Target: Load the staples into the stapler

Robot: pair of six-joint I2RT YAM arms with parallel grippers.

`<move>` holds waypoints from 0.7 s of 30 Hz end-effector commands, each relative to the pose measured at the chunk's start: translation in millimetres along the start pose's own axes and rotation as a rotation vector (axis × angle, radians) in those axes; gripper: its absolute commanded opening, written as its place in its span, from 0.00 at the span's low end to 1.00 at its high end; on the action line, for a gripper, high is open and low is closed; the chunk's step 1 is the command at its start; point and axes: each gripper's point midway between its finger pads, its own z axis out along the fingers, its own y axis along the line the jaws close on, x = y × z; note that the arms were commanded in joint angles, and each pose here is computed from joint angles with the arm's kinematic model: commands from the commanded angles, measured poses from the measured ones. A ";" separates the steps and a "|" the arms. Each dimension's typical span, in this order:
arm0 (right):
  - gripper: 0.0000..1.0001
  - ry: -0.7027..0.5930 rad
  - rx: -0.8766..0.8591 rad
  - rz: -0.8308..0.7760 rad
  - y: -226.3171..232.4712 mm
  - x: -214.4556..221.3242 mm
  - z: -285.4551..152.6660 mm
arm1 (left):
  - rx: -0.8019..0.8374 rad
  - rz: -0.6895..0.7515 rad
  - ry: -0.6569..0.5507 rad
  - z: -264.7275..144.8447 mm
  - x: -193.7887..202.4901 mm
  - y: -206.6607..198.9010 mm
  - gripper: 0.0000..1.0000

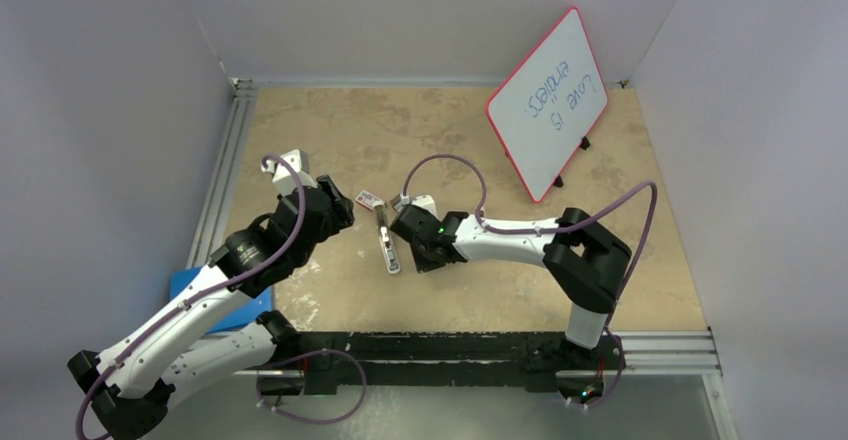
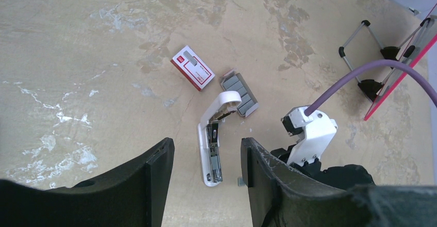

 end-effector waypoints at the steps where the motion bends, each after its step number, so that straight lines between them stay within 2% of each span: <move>1: 0.14 -0.092 -0.014 0.058 9.4 -30.5 -25.3 | 0.013 -0.008 -0.026 -0.8 -5.9 -1.7 0.50; 5: 0.29 -0.110 -0.043 0.093 18.4 -36.5 -24.9 | 0.012 -0.009 -0.027 -0.7 -6.2 -1.5 0.50; 9: 0.36 -0.103 -0.048 0.102 22.3 -35.7 -19.4 | 0.011 -0.006 -0.026 -0.3 -6.1 -1.7 0.50; 21: 0.35 -0.048 -0.027 0.043 27.3 -21.5 -4.5 | 0.009 -0.009 -0.026 -0.5 -5.8 -0.9 0.50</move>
